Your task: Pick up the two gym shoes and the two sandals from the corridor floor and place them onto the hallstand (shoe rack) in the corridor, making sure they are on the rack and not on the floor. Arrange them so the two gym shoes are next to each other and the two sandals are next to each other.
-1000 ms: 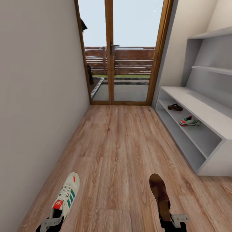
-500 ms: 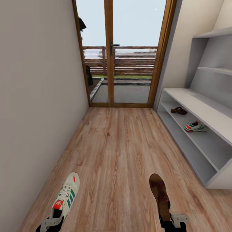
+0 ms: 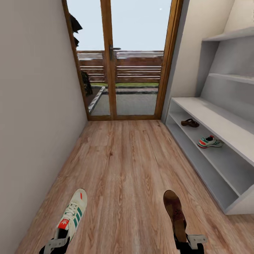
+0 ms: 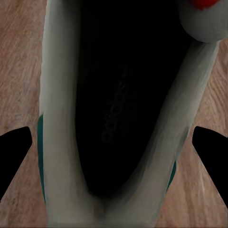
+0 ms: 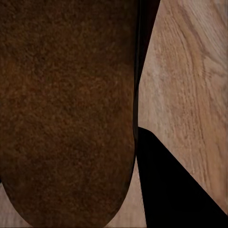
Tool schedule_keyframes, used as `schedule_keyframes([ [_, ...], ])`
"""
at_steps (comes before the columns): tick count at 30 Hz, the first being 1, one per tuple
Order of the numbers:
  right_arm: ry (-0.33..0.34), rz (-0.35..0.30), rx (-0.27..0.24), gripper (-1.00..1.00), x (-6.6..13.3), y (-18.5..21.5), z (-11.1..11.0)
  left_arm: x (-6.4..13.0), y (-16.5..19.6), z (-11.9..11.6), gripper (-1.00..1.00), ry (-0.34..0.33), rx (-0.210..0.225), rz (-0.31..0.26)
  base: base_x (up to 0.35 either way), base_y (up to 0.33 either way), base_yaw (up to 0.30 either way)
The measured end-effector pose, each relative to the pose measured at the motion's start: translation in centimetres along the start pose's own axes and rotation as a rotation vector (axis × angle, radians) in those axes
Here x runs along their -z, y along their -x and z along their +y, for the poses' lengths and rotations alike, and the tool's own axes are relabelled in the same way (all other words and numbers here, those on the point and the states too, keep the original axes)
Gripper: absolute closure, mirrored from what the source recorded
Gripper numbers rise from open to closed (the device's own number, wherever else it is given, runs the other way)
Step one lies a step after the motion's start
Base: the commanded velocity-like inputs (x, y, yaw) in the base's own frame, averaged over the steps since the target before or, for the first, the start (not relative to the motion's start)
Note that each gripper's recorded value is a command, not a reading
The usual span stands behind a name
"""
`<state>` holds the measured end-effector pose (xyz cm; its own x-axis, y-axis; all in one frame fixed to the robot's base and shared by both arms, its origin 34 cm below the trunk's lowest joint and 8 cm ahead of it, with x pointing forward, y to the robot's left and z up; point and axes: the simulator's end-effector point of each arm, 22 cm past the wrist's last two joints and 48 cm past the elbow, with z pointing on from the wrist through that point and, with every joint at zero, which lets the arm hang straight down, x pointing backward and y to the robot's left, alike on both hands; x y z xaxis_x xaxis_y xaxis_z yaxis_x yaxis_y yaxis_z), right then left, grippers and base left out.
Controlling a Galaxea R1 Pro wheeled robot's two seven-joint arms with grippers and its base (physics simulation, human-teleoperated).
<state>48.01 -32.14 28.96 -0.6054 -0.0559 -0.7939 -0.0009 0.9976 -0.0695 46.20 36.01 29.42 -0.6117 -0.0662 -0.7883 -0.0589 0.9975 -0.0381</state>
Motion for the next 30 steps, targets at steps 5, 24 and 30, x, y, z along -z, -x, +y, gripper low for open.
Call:
schedule_keyframes([
  [5, 0.0, 0.0, -0.001, 1.0, 0.0, 0.0, 0.02, 0.0, 0.0, 0.0, 1.0, 0.0, 0.0, 0.0, 0.34, 0.0, -0.033],
  [24, -0.001, 0.0, 0.001, 1.0, 0.0, 0.0, -0.06, 0.0, 0.01, 0.0, 1.0, 0.0, 0.0, 0.0, 0.34, 0.0, -0.003],
  [30, 0.0, 0.0, 0.001, 1.0, 0.0, 0.0, -0.07, 0.0, 0.01, 0.0, 1.0, 0.0, 0.0, 0.0, 0.34, 0.0, 0.0],
])
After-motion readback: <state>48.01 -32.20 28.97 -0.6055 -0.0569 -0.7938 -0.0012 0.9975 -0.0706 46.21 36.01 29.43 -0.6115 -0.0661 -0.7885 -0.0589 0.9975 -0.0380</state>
